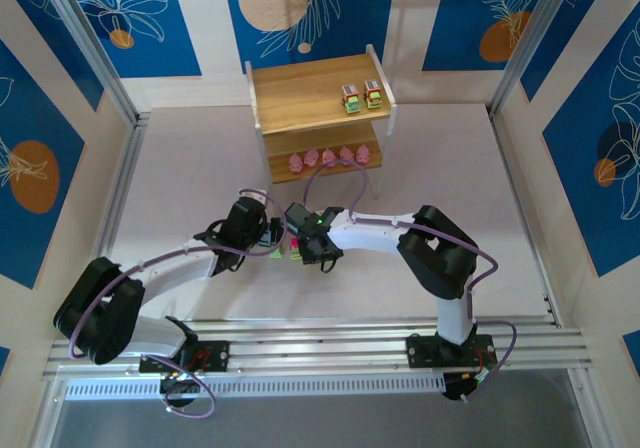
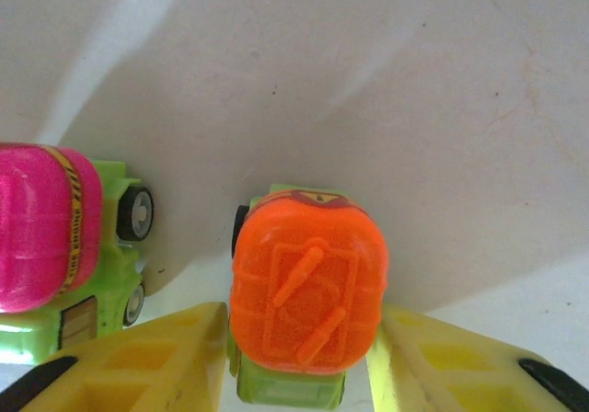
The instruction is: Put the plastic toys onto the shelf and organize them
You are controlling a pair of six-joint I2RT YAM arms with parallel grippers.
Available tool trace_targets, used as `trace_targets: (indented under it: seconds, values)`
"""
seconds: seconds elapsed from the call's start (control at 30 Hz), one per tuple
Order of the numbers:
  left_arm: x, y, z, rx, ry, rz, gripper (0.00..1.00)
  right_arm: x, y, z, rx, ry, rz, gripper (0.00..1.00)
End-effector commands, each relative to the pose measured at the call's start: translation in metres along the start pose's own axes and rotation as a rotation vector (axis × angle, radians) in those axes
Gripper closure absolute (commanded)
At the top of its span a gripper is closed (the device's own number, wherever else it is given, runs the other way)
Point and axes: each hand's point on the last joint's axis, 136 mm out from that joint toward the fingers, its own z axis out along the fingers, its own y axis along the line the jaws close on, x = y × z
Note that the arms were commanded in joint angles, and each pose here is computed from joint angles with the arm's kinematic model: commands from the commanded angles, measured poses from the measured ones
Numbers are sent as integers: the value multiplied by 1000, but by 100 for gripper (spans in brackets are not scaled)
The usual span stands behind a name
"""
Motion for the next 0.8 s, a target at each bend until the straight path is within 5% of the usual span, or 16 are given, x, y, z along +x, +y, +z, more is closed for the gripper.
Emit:
trace_targets:
  seconds: [0.0, 0.77]
  values:
    - [-4, 0, -1, 15, -8, -23, 20, 1, 0, 2, 10, 2, 6, 57]
    - [-3, 1, 0, 14, -4, -24, 20, -17, -1, 3, 27, -38, 7, 57]
